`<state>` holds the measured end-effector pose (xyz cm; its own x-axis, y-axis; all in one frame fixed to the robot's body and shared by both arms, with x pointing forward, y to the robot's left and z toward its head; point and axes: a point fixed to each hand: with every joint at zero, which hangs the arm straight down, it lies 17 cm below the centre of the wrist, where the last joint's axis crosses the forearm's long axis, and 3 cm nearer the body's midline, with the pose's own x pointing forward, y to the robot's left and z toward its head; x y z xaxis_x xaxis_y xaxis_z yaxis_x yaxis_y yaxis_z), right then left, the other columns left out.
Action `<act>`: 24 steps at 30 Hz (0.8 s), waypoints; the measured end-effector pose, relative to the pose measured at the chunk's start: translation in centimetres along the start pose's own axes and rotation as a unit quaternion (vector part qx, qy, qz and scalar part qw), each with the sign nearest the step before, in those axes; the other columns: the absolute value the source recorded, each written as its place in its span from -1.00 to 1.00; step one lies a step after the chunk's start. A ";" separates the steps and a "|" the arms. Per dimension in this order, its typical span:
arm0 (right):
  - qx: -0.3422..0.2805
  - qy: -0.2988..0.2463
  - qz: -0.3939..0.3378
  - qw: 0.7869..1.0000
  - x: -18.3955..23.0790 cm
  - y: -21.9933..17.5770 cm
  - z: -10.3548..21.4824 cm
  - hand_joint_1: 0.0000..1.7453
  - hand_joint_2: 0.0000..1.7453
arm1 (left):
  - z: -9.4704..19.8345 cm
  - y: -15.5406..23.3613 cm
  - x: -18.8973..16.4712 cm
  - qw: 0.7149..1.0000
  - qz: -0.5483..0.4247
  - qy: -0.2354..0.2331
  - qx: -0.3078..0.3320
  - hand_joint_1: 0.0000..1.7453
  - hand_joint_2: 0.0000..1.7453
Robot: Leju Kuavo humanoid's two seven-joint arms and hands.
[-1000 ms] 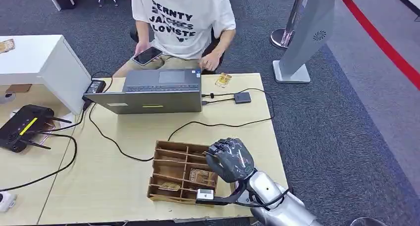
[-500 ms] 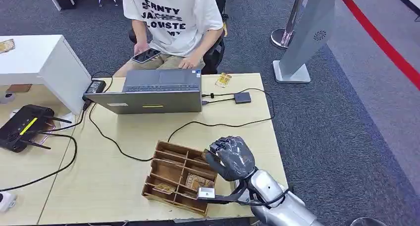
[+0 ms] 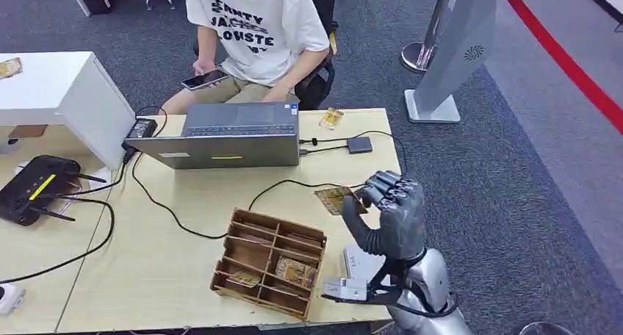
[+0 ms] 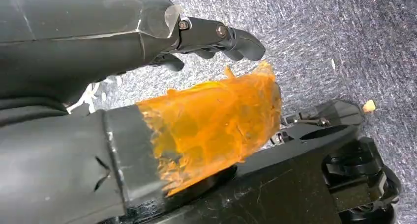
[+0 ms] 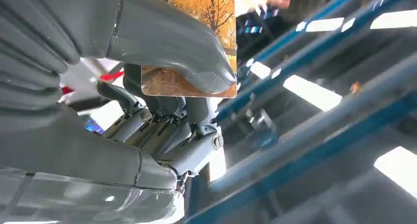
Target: Pass the card to the sensor for recognition and then transmit it.
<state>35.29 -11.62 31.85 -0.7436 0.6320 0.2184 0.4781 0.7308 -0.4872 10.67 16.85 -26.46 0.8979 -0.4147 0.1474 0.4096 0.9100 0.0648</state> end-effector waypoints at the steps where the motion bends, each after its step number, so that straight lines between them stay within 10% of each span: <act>1: -0.009 0.002 0.003 1.000 -0.1 -0.6 -0.1 1.00 1.00 | 0.0 0.0 0.0 1.000 -0.001 0.000 0.000 -1.00 -1.00; 24: -0.082 0.035 0.021 0.996 -1.6 -5.1 -1.6 1.00 1.00 | 0.0 0.0 0.1 1.000 -0.016 0.001 0.000 -1.00 -1.00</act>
<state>34.75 -15.92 35.34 -0.6901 0.6750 0.2611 0.5821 0.7320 -0.3539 10.74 16.78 -26.41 0.8849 -0.4434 0.1429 0.4381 0.8963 0.0685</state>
